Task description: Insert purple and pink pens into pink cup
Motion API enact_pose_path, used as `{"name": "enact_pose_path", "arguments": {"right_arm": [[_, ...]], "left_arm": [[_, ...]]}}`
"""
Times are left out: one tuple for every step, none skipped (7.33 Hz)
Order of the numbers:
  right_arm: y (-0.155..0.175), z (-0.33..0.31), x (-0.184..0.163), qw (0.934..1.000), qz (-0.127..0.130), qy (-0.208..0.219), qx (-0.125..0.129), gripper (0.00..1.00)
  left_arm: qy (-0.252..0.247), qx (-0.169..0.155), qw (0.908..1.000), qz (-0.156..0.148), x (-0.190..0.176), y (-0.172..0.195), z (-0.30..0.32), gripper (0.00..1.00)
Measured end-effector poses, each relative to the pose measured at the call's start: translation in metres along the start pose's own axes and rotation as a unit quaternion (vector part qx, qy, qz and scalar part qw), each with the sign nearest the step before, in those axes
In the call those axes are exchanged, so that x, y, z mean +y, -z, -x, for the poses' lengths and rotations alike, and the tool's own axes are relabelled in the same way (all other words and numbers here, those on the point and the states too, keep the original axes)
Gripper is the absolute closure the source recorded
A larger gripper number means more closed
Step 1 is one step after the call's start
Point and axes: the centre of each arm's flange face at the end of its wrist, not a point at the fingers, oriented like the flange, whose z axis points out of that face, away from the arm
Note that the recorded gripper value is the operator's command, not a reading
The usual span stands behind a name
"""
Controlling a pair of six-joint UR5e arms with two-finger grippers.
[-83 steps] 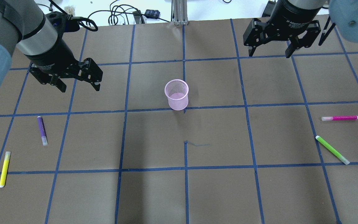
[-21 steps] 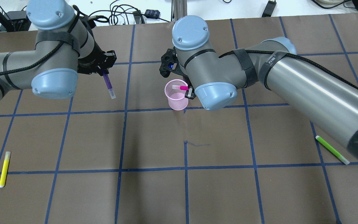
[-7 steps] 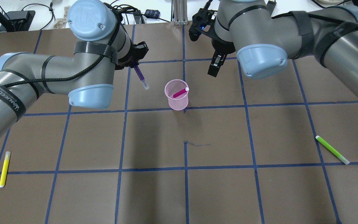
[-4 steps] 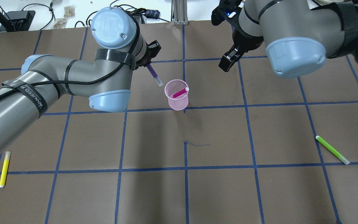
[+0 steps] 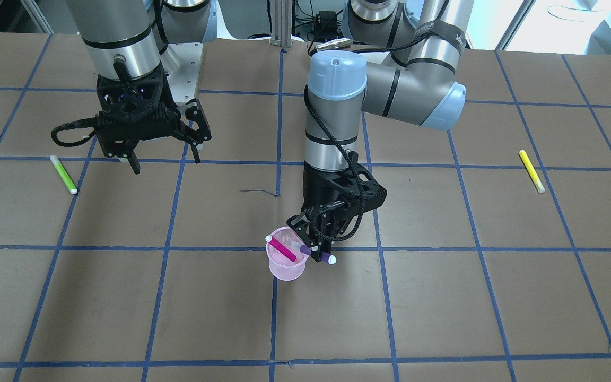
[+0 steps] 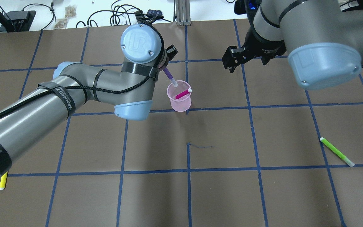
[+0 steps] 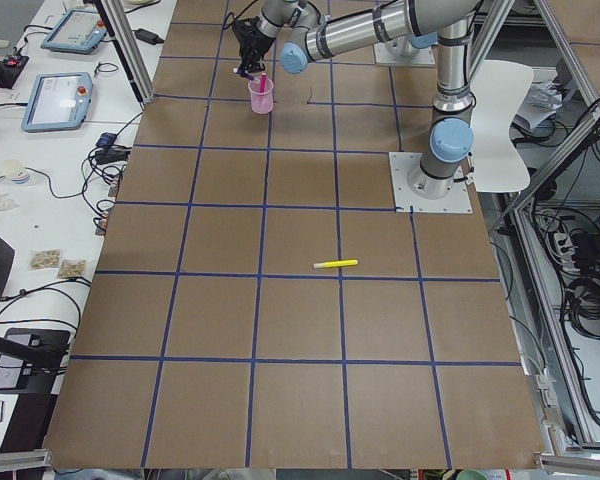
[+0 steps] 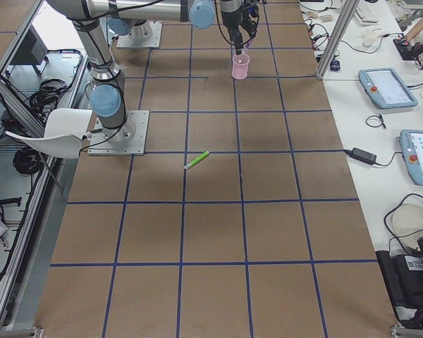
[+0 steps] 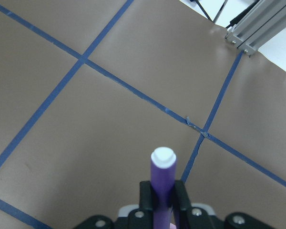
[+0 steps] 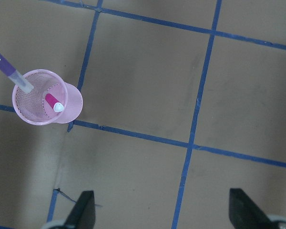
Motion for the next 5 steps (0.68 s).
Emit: {"name": "enact_pose_path", "arguments": {"right_arm": [[0.009,-0.005,0.003,0.9992,0.012,-0.039,0.005,0.00],[0.019,-0.013,0.004,0.9973,0.028,-0.067,0.016,0.00],[0.026,-0.021,0.005,0.9954,0.041,-0.083,0.026,0.00],[0.029,-0.025,0.006,0.9943,0.049,-0.091,0.029,0.00],[0.031,-0.026,0.006,0.9939,0.050,-0.093,0.029,0.00]], "left_arm": [[-0.003,-0.005,1.0000,-0.002,0.011,-0.005,-0.004,1.00],[-0.009,-0.006,0.9999,-0.003,0.021,-0.008,-0.007,1.00],[-0.012,-0.007,0.9999,-0.003,0.027,-0.010,-0.009,1.00],[-0.015,-0.009,0.9999,-0.001,0.033,-0.012,-0.009,1.00],[-0.017,-0.015,0.9997,-0.003,0.038,-0.014,-0.008,1.00]]}}
